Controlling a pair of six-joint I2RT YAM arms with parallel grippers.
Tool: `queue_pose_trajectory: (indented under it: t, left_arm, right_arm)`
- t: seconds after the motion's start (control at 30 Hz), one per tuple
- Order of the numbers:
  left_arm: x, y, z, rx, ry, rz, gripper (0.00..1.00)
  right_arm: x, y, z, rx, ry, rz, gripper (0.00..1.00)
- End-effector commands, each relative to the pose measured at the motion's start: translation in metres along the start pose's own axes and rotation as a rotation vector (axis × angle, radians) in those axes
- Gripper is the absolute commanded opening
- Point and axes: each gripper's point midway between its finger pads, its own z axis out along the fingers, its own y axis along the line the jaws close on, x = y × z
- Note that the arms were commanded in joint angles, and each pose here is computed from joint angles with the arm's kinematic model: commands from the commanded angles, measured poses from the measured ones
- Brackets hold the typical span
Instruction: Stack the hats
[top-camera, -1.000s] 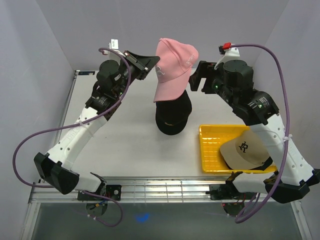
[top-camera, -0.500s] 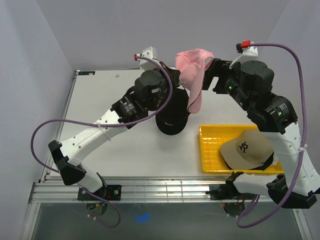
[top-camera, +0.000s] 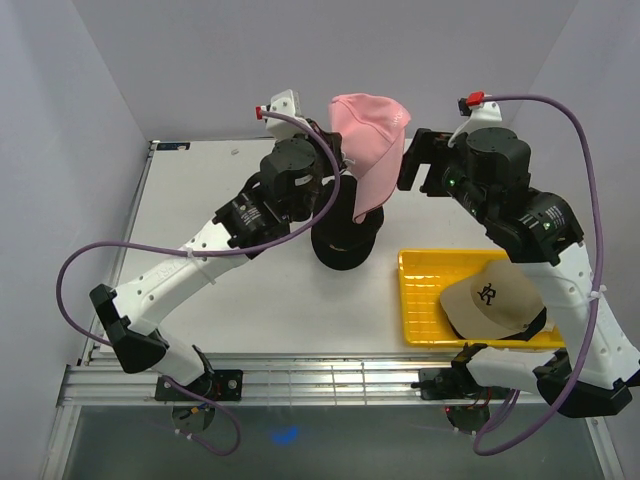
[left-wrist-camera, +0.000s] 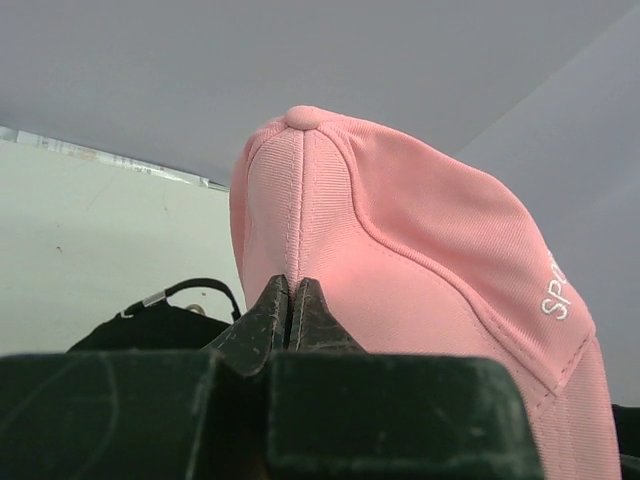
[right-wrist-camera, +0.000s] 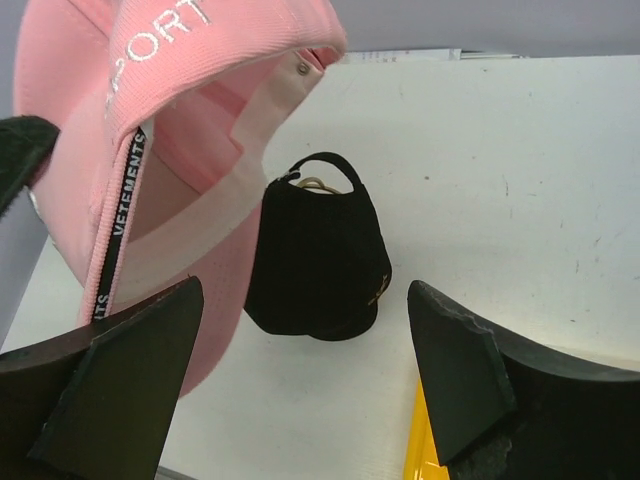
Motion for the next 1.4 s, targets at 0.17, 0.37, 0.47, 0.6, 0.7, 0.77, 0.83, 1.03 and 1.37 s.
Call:
queue_pose_trajectory:
  t: [0.17,0.37,0.47,0.6,0.7,0.77,0.83,1.03,1.37]
  left_arm:
    - [-0.073,-0.014,-0.021,0.064,-0.138,-0.076,0.00]
    - [-0.083,-0.010,-0.023,0.051,-0.157,-0.004,0.00]
    - [-0.084,-0.009,-0.024,0.047,-0.159,0.028,0.00]
    - [-0.080,-0.012,-0.024,0.075,-0.143,0.060,0.00]
    - [-0.072,-0.012,-0.025,0.096,-0.119,0.090,0.00]
    - [-0.066,-0.014,-0.026,0.123,-0.103,0.107,0.00]
    - [-0.058,-0.015,-0.025,0.138,-0.085,0.130,0.00]
    - [-0.035,-0.012,-0.020,0.150,-0.033,0.180,0.00]
    - [0.017,0.013,-0.014,0.088,0.065,0.175,0.00]
  right_arm:
    - [0.013,-0.002,0.000,-0.005,0.011,0.000,0.89]
    - [0.024,-0.011,-0.002,0.026,0.038,-0.021,0.91]
    - [0.029,-0.016,-0.002,0.045,0.062,-0.042,0.91]
    - [0.037,-0.021,-0.004,0.061,0.082,-0.051,0.91]
    - [0.031,-0.020,-0.012,0.051,0.061,-0.041,0.91]
    - [0.022,-0.018,-0.017,0.044,0.042,-0.033,0.91]
    - [0.019,-0.017,-0.016,0.045,0.040,-0.038,0.92]
    - [0.012,-0.010,-0.015,0.023,0.030,-0.024,0.92]
    - [0.015,-0.001,-0.004,-0.011,0.044,-0.019,0.92]
